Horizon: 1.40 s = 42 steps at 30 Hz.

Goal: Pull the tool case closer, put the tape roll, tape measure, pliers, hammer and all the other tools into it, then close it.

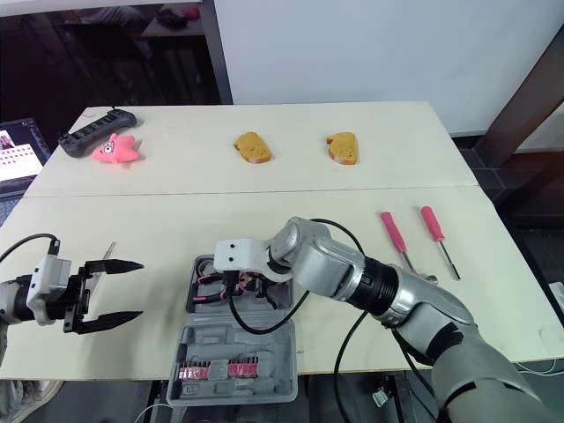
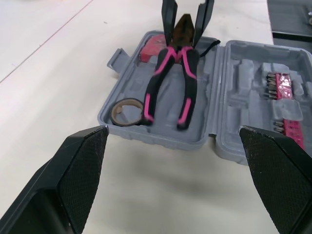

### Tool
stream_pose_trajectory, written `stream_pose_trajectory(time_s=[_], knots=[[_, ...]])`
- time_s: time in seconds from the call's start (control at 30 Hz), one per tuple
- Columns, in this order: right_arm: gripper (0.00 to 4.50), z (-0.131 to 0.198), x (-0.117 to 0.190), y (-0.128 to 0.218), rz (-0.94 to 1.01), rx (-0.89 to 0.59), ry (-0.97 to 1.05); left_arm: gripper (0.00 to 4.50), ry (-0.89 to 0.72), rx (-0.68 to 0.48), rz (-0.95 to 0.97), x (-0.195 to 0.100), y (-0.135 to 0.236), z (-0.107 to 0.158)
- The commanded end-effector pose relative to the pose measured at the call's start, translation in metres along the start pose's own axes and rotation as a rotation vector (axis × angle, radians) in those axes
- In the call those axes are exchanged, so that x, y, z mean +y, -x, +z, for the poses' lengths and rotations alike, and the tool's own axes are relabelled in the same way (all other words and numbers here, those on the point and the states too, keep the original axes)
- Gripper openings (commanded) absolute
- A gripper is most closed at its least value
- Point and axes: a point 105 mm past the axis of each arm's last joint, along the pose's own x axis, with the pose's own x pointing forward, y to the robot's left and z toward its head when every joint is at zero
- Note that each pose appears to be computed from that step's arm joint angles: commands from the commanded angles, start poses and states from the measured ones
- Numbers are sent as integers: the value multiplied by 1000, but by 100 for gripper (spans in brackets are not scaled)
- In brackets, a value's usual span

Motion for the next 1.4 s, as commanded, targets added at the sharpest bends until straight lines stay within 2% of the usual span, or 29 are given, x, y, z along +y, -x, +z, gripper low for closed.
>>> stream_pose_trajectory(time_s=[0.03,0.47,1.4], knots=[[103,11,1,2,7,-12,53,450,-36,14,3,4,2,6],[103,29,2,27,26,-18,55,450,-30,20,2,8,-2,1],[103,22,10,-6,44,50,-21,450,-24,12,-4,5,-7,0]])
